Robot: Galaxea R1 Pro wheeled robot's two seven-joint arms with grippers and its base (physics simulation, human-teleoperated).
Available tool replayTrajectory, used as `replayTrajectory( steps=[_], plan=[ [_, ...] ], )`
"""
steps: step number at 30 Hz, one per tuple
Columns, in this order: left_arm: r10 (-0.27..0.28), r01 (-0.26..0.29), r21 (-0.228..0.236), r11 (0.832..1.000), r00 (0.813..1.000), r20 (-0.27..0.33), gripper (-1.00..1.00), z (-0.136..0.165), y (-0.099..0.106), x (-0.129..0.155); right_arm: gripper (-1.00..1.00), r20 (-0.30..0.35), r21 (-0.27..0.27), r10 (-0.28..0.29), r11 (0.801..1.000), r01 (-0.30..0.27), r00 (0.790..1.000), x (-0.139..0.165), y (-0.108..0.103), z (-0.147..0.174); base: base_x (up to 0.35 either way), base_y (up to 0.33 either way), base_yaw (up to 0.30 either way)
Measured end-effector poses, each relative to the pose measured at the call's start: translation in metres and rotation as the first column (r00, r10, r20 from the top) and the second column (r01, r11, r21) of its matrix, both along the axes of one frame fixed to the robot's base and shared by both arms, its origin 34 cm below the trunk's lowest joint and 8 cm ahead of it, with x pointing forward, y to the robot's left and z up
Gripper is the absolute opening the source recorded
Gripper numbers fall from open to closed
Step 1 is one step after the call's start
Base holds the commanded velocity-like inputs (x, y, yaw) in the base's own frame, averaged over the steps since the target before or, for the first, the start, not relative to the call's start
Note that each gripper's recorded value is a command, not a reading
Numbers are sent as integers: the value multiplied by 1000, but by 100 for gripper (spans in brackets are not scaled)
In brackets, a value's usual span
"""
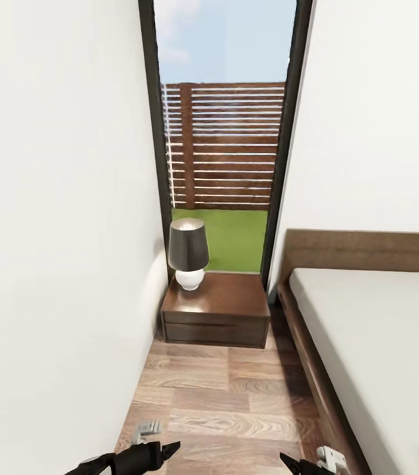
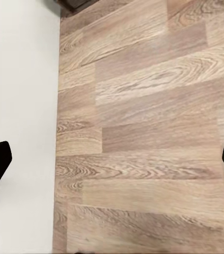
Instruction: In the bedroom, move the book from the bed onto either nightstand, and place the two sandals side by side next to the bed.
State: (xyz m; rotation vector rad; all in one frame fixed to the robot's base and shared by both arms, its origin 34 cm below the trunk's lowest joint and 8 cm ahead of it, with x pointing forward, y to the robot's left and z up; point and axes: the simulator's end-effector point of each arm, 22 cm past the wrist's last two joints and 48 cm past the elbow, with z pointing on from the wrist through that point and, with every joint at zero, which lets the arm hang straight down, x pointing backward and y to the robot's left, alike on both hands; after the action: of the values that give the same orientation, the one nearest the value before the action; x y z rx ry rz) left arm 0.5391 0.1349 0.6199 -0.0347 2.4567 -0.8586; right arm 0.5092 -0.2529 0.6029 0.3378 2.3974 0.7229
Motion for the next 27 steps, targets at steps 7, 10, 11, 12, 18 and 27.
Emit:
replayTrajectory(
  steps=[7,10,11,12,18,27],
  plan=[
    [0,0,0,1000,1000,0,100,0,0,0,100,-1,-1,0,1000,0,1000,0,0,0,312,0,0],
    [0,0,0,1000,1000,0,100,0,0,0,100,0,0,0,1000,0,1000,0,0,0,312,0,0],
    [0,0,0,1000,1000,0,100,0,0,0,100,0,0,0,1000,0,1000,0,0,0,312,0,0],
    [0,0,0,1000,1000,0,100,0,0,0,100,-1,0,0,1000,0,1000,0,0,0,312,0,0],
    [0,0,0,1000,1000,0,100,0,0,0,100,-1,-1,0,1000,0,1000,0,0,0,312,0,0],
    [1,-1,1,1000,1000,0,100,0,0,0,100,0,0,0,1000,0,1000,0,0,0,312,0,0]
  ],
)
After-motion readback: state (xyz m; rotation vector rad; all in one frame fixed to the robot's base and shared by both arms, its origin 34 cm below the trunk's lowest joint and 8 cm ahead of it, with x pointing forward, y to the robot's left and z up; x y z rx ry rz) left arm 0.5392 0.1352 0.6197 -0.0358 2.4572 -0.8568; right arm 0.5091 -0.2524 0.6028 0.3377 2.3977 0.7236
